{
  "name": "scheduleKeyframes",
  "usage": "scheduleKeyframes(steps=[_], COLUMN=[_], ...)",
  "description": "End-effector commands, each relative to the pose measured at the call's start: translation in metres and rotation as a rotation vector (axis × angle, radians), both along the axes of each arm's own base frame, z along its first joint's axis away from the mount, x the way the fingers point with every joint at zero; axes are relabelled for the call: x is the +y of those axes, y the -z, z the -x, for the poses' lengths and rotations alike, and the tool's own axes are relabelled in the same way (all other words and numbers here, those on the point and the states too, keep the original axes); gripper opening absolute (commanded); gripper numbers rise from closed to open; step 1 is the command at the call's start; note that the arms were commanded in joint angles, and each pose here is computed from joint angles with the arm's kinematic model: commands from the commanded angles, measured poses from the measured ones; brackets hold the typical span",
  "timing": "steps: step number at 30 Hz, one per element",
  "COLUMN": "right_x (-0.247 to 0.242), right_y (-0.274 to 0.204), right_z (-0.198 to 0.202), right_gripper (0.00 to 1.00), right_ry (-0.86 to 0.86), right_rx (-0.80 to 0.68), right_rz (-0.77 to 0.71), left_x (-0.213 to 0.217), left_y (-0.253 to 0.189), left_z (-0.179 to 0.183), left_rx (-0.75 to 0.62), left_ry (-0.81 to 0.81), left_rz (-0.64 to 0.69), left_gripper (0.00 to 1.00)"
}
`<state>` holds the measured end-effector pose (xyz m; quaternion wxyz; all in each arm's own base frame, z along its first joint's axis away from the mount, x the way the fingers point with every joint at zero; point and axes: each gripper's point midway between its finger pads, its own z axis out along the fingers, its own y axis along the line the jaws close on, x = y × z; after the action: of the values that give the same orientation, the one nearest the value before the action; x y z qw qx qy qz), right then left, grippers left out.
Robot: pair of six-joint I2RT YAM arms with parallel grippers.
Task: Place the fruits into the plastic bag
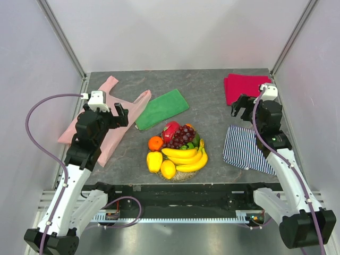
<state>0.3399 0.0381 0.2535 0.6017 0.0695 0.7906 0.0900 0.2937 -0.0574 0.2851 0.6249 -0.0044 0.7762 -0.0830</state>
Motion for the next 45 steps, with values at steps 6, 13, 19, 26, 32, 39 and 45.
scheduleKeyframes(steps=[6,13,19,26,32,39,45], right_x=[-0.003,0.000,0.008,0.022,0.031,0.043,0.046], right_y=[-0.026,-0.024,-0.028,-0.033,-0.027,-0.018,-0.014], right_z=[0.000,-0.001,-0.001,-0.002,-0.005,-0.008,-0.009], right_gripper=[0.98,0.98,0.98,0.98,0.98,0.98,0.98], right_ry=[0.027,0.010,-0.025,-0.085,-0.126,-0.179,-0.191], right_rx=[-0.086,-0.079,-0.073,-0.064,-0.039,-0.011,-0.005], right_rz=[-0.020,-0.028,-0.052,-0.105,-0.132,-0.168,-0.182], left_x=[-0.009,-0.036,-0.036,-0.034,-0.017,-0.016,-0.013], left_y=[-0.004,0.010,0.002,0.060,0.120,0.159,0.188], left_z=[-0.008,-0.013,-0.037,-0.079,-0.088,-0.087,-0.087], left_rx=[0.006,0.045,0.074,0.318,0.485,0.586,0.679], left_ry=[0.043,0.204,0.185,0.110,0.061,0.128,0.128], left_rz=[0.010,-0.007,-0.080,-0.343,-0.430,-0.374,-0.406], left_gripper=[0.99,0.99,0.96,0.94,0.93,0.89,0.85])
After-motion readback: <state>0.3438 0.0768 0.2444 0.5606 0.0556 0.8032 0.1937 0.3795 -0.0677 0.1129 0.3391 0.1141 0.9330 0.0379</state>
